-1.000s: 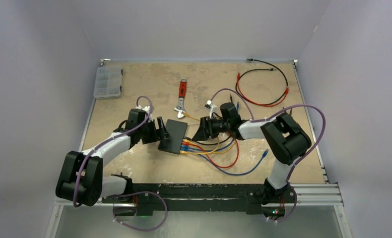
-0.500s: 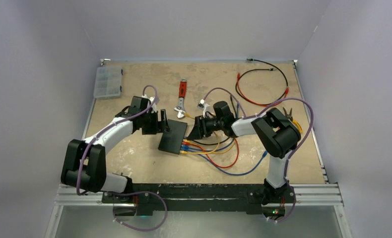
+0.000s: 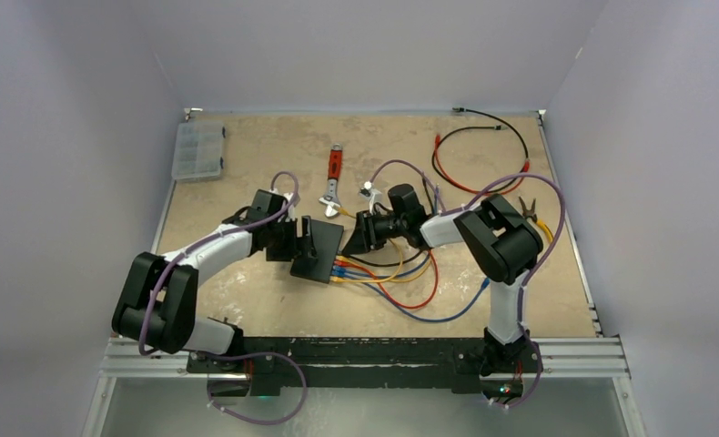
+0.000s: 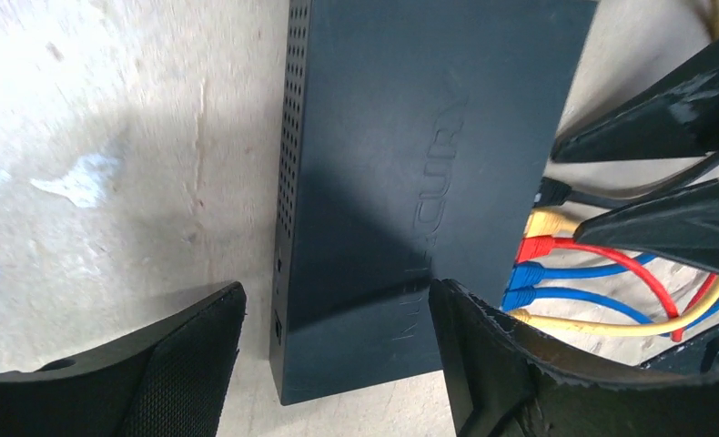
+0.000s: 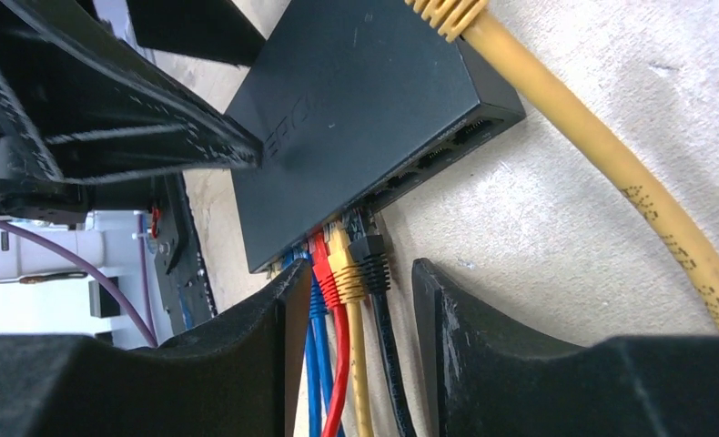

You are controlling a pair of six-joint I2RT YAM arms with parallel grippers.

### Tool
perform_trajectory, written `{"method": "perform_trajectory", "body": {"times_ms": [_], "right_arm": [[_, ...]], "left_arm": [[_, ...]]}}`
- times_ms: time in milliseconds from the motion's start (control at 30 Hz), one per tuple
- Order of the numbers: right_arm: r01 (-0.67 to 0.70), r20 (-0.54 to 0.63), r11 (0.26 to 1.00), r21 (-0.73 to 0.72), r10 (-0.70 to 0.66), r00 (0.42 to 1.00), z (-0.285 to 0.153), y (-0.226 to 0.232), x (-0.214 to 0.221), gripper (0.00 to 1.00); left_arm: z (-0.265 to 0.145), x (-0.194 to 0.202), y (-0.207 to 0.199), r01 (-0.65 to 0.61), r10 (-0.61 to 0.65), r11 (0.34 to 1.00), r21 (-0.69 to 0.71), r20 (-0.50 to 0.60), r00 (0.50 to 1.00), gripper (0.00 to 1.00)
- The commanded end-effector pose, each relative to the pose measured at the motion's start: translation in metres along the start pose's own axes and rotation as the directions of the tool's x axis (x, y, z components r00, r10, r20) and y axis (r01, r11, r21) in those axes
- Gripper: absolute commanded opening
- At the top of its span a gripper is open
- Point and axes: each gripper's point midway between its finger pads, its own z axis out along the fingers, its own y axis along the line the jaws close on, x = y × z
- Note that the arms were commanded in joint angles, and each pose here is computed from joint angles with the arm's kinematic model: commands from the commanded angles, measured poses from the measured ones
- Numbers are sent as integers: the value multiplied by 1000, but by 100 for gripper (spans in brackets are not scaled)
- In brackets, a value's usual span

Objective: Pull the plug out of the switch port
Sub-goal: Pull the connector from the switch port.

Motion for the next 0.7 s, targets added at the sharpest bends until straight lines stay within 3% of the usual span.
{"method": "perform_trajectory", "body": {"times_ms": [0,667], "right_arm": [[-14,-29,1000,23,14,999,7,-12,9,48],[-60,-56,995,-76,56,997,24,-16,16,34]], "left_arm": [[5,2,-4,43,-44,999,20,49,998,74],[10,8,-12,28,-31,998,64,40,999,59]]}}
